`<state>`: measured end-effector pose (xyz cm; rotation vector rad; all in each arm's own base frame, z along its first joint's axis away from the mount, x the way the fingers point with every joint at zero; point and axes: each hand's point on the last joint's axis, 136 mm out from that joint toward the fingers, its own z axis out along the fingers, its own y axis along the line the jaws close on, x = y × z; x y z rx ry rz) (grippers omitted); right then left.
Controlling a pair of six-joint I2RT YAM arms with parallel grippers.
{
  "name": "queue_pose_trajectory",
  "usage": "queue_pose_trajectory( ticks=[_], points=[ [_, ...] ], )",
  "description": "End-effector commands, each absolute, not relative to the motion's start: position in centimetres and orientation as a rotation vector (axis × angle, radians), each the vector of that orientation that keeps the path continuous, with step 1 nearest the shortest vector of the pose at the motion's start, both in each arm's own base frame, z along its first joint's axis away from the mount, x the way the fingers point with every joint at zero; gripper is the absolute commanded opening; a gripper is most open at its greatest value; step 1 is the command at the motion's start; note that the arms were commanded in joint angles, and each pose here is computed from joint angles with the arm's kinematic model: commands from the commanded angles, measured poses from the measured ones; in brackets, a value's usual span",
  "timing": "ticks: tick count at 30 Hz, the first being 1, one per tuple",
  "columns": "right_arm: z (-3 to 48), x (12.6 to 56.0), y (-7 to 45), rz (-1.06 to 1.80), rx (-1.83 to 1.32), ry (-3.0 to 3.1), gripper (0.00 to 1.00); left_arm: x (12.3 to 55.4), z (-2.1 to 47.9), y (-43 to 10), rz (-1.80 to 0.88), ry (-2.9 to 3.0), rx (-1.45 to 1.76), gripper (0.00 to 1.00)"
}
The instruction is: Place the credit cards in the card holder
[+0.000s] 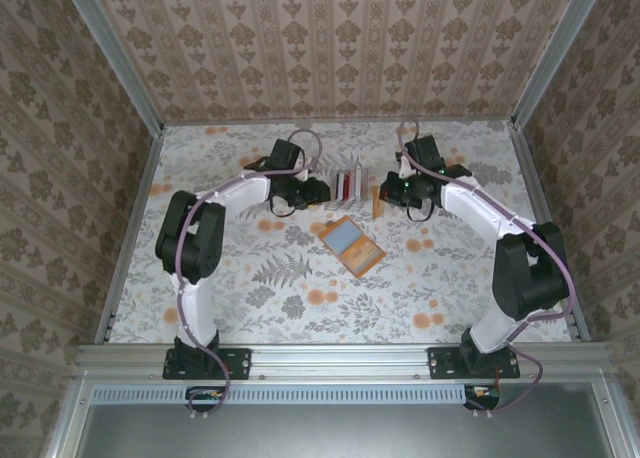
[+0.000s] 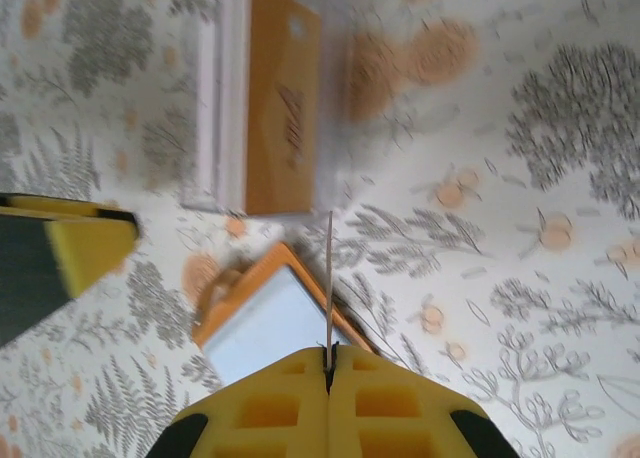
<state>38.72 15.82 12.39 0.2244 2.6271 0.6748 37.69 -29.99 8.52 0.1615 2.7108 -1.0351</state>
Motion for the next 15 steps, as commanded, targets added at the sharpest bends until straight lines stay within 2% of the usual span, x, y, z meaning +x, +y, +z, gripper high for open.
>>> queue_pose_trajectory(
  ticks=[1,8,15],
  points=[
    [11.6,38.8,15.4,0.688,0.271,2.596,0.03,36.3,7.9,-29.5,-1.019,2.717,0.179,0.34],
    [7.8,39.8,15.0,0.691,0.390,2.559,0.02,34.0,5.7,-29.0,-1.000,2.774,0.166,0.34],
    [6.1,41.3,14.6,0.687,0.478,2.499,0.02,34.0,6.3,-28.3,-0.954,2.758,0.155,0.34]
  ],
)
